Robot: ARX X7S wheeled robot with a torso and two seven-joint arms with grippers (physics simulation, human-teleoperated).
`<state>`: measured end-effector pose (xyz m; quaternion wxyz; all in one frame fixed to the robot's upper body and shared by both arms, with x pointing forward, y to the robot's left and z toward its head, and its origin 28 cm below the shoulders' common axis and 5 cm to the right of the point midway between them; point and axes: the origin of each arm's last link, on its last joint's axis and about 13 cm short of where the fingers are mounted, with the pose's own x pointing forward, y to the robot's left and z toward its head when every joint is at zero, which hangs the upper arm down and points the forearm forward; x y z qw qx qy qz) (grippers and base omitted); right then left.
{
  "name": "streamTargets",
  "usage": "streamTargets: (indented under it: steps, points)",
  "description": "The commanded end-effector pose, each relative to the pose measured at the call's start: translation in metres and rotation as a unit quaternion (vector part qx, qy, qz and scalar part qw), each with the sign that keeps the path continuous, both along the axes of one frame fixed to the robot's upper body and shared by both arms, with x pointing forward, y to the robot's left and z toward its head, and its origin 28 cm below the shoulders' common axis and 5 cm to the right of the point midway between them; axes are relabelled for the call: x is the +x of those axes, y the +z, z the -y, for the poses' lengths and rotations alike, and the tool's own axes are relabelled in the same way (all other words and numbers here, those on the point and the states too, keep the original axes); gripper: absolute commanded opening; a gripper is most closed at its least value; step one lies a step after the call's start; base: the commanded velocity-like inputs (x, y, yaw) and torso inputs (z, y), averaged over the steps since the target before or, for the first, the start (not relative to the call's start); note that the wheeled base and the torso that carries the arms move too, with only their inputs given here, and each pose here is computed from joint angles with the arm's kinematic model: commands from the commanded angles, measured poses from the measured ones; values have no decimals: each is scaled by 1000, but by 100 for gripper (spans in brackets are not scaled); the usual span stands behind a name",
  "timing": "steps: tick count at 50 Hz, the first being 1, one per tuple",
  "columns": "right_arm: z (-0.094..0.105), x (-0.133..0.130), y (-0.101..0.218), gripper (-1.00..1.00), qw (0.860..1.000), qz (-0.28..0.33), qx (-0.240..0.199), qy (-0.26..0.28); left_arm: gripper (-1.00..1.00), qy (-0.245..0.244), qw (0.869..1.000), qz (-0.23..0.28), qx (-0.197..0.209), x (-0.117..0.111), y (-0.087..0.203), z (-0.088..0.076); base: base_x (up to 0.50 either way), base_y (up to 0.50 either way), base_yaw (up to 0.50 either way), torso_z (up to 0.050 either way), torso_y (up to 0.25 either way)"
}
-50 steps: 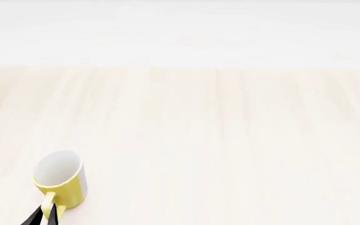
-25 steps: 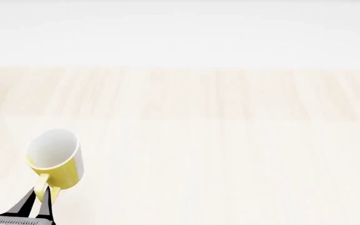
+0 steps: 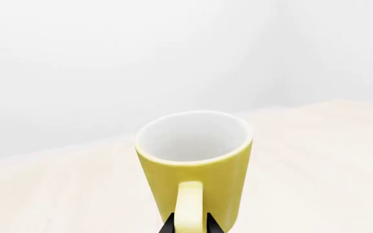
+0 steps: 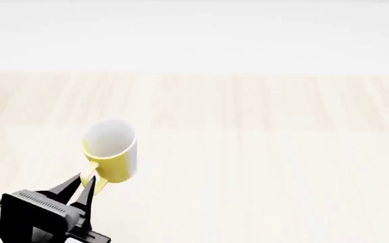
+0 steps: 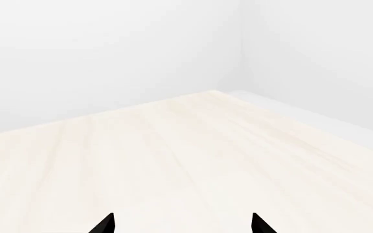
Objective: Put the yellow and white mug to the front of the white mug.
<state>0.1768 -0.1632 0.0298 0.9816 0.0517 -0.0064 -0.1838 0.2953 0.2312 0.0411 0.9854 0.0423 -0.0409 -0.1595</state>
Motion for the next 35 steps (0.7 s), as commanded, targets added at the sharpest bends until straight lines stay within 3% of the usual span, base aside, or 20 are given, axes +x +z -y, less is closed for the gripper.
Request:
streamTargets:
  steps: [1, 3, 4, 6, 14, 22, 27, 35]
  points:
    - [-1, 1, -1, 100, 1000, -2, -2, 2, -100, -82, 997, 1, 2, 23, 15, -3, 0, 0, 0, 0, 0]
    - [-1, 1, -1, 100, 1000, -2, -2, 2, -100, -95, 995, 5, 8, 25, 16, -4, 0, 0, 0, 0, 5]
    - [-1, 1, -1, 100, 1000, -3, -1, 3, -100, -111, 994, -5, -8, 25, 18, -5, 0, 0, 0, 0, 0]
    - [0, 1, 0, 100, 1000, -2, -2, 2, -100, -111, 994, 9, 9, 26, 18, -5, 0, 0, 0, 0, 0]
    - [0, 1, 0, 100, 1000, -2, -2, 2, -100, -131, 991, 8, 8, 33, 23, -4, 0, 0, 0, 0, 0]
    - [0, 1, 0, 100, 1000, -2, -3, 3, -100, -193, 981, -5, -19, 31, 26, -6, 0, 0, 0, 0, 0]
    - [0, 1, 0, 100, 1000, -2, -3, 2, -100, -238, 970, -22, -52, 34, 28, -10, 0, 0, 0, 0, 0]
    - [-1, 1, -1, 100, 1000, -3, -3, 2, -100, -314, 947, -57, -49, 45, 41, -22, 0, 0, 0, 0, 1]
